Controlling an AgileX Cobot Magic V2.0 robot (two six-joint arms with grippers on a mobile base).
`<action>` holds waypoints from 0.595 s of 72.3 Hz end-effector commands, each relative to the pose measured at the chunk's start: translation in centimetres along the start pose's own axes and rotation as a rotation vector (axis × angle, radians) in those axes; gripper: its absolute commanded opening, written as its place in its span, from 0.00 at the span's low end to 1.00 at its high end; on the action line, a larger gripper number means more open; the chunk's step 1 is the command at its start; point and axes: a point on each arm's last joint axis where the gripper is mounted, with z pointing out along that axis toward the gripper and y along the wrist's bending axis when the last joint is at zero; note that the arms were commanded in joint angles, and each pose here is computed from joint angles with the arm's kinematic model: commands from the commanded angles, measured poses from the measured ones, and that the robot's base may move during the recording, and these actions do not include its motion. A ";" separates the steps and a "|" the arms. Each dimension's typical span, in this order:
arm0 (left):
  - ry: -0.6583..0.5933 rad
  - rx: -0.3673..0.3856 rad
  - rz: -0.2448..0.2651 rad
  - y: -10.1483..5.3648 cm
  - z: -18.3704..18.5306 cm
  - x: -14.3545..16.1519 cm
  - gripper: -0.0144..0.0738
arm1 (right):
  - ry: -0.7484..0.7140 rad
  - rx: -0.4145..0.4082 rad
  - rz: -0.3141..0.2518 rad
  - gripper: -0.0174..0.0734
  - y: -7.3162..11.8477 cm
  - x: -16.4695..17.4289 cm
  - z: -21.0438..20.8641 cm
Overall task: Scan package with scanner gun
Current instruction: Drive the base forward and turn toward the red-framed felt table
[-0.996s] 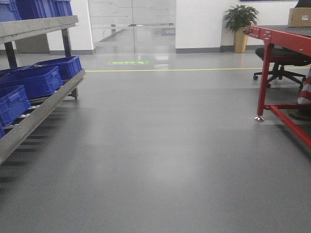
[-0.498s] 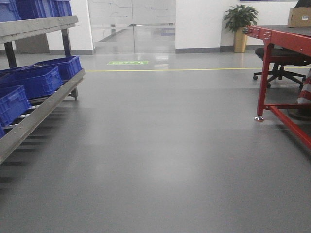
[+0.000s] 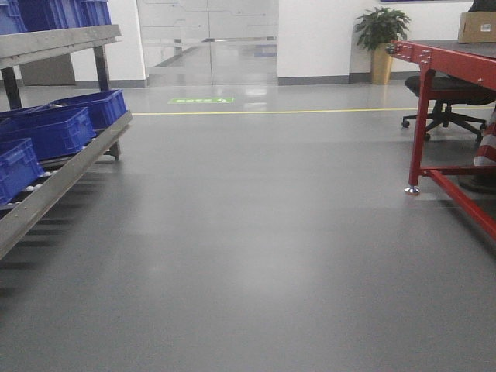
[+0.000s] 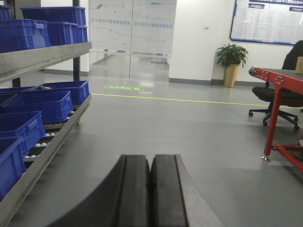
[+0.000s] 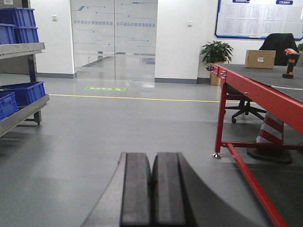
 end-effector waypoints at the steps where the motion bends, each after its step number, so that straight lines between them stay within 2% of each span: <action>1: -0.024 0.007 -0.007 0.0 0.0 -0.3 0.04 | -0.025 0.001 -0.002 0.01 0.0 -0.4 0.0; 43: -0.024 0.007 -0.007 0.0 0.0 -0.3 0.04 | -0.025 0.001 -0.002 0.01 0.0 -0.4 0.0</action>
